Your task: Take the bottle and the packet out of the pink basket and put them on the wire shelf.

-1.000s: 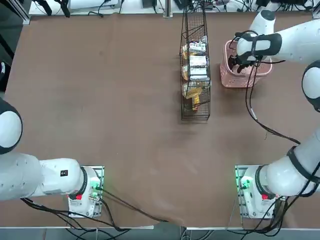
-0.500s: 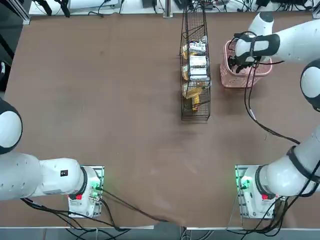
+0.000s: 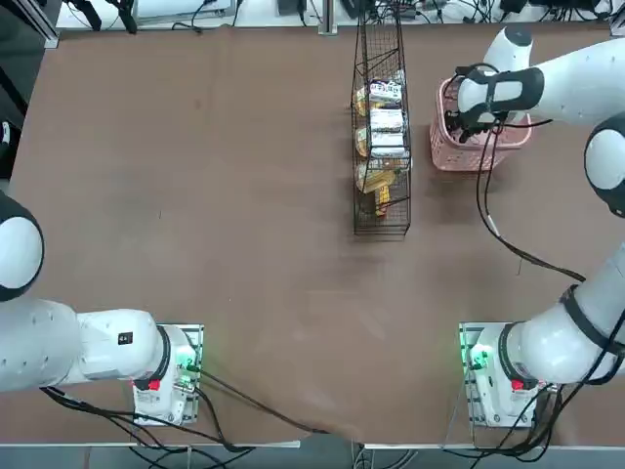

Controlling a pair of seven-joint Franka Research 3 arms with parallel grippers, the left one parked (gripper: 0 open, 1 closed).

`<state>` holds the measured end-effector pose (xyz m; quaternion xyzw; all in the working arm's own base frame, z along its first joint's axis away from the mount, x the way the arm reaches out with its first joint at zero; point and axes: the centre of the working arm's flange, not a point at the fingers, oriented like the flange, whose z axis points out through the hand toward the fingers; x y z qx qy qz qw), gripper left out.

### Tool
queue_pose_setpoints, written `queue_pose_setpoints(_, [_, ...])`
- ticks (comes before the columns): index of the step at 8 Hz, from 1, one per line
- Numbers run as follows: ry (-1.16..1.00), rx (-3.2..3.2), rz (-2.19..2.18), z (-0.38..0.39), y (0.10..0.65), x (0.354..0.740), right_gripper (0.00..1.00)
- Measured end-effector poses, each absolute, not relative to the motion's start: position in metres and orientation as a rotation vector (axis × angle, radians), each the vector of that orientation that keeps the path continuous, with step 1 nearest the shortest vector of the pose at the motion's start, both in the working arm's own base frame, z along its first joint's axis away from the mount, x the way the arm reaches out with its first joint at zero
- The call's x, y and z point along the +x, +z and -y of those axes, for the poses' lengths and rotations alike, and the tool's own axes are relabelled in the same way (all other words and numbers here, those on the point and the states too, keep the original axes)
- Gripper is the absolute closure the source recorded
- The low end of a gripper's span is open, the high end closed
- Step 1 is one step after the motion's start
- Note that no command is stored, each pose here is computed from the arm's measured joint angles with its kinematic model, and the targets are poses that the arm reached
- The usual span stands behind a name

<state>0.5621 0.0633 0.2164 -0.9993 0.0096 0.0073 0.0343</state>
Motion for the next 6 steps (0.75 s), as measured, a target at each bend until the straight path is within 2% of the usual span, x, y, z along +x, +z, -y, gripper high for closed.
queue_pose_setpoints(6, [0.027, -3.075, -0.030, -0.0633, 0.2069, 0.5615, 0.20])
